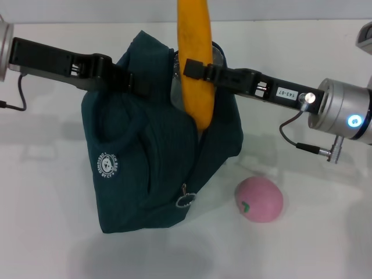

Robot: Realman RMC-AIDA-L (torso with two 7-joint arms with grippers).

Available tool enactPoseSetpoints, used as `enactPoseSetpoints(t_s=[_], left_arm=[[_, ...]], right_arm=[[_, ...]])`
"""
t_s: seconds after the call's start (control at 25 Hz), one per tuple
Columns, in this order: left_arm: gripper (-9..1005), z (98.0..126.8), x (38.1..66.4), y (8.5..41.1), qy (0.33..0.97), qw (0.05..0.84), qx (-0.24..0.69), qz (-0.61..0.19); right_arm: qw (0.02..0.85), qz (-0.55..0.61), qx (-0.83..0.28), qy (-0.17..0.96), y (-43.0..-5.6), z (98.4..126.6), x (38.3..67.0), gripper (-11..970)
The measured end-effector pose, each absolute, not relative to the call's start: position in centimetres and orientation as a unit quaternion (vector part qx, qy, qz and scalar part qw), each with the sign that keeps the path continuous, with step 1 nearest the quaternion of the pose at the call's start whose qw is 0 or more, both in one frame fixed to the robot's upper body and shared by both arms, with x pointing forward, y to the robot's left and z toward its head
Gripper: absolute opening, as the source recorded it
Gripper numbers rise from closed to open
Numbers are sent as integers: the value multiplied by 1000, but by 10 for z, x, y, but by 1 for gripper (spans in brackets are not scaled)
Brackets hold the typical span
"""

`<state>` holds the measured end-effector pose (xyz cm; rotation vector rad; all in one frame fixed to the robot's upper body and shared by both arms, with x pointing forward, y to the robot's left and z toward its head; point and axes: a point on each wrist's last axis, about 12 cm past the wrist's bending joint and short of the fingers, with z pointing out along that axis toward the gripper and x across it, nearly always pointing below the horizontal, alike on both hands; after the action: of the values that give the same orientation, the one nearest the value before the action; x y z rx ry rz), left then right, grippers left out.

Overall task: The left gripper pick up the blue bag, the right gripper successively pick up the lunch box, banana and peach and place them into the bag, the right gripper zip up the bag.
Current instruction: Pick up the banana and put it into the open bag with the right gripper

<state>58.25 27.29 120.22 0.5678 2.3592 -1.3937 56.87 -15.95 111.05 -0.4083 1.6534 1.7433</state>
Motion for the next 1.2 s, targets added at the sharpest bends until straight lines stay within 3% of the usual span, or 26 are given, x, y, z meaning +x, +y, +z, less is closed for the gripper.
enactPoseSetpoints(t_s=[1.04, 1.2], left_arm=[[45, 1201, 581, 275, 831, 170, 199, -491], [44, 1201, 581, 276, 831, 170, 198, -490]], right_arm=[[340, 642, -195, 659, -160, 1100, 565, 506], [344, 643, -202, 654, -161, 1102, 565, 602]])
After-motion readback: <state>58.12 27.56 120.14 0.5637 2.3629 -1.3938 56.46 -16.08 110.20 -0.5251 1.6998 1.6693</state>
